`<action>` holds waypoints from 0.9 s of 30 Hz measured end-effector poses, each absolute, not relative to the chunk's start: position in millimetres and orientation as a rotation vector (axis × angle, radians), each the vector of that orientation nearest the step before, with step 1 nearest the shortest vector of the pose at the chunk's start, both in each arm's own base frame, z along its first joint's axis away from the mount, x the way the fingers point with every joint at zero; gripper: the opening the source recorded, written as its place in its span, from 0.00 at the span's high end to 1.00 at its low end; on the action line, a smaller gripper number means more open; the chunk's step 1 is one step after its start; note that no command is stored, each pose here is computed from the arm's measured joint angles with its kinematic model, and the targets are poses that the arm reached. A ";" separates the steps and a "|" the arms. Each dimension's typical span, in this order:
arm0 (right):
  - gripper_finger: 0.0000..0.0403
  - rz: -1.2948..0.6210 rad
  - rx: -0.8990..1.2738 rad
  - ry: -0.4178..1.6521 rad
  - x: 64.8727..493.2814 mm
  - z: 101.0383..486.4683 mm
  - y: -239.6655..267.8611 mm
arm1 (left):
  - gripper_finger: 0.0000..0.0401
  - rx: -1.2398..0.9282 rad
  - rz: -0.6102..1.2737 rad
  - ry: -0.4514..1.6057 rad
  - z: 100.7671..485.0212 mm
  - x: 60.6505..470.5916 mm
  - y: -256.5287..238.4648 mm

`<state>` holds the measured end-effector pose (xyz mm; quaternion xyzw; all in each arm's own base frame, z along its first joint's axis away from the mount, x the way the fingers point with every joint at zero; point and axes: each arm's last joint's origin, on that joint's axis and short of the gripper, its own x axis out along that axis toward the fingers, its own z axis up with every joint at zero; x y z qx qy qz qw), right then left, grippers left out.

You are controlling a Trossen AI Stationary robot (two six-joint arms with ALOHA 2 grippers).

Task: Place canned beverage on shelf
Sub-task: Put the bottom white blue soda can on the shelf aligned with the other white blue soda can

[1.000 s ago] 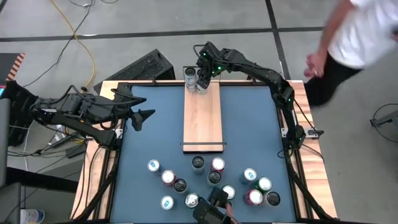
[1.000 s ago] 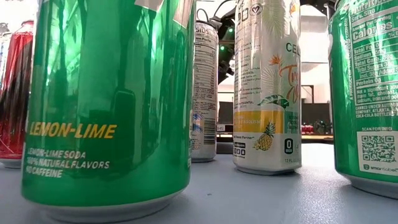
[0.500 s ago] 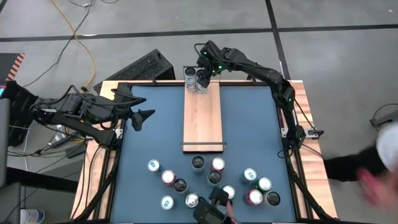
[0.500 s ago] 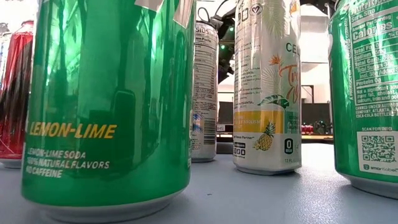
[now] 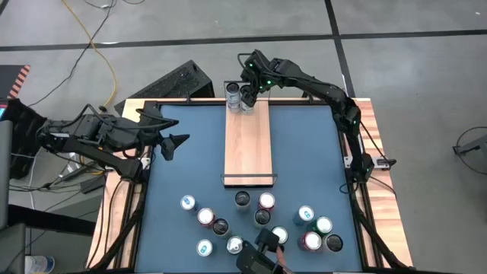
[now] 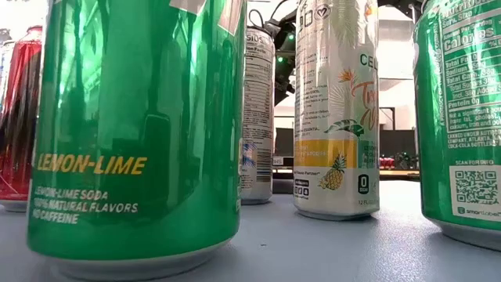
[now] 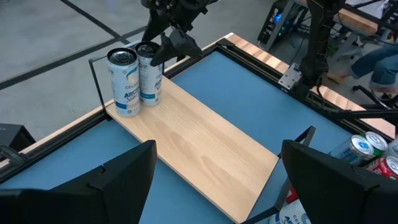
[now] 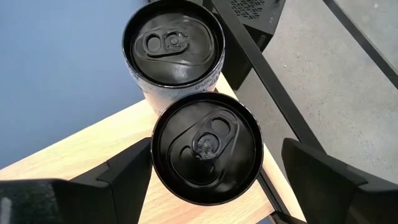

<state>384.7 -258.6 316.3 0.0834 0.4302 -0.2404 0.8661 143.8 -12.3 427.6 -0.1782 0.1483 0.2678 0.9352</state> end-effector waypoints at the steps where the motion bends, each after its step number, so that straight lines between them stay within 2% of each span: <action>1: 0.17 -0.505 0.174 0.901 384.7 316.3 -258.5 | 0.17 -0.364 0.547 0.303 427.6 143.8 -12.3; 27: 0.17 -0.677 0.264 0.858 390.6 316.4 -253.0 | 0.17 -0.357 0.566 0.299 427.4 143.4 -11.7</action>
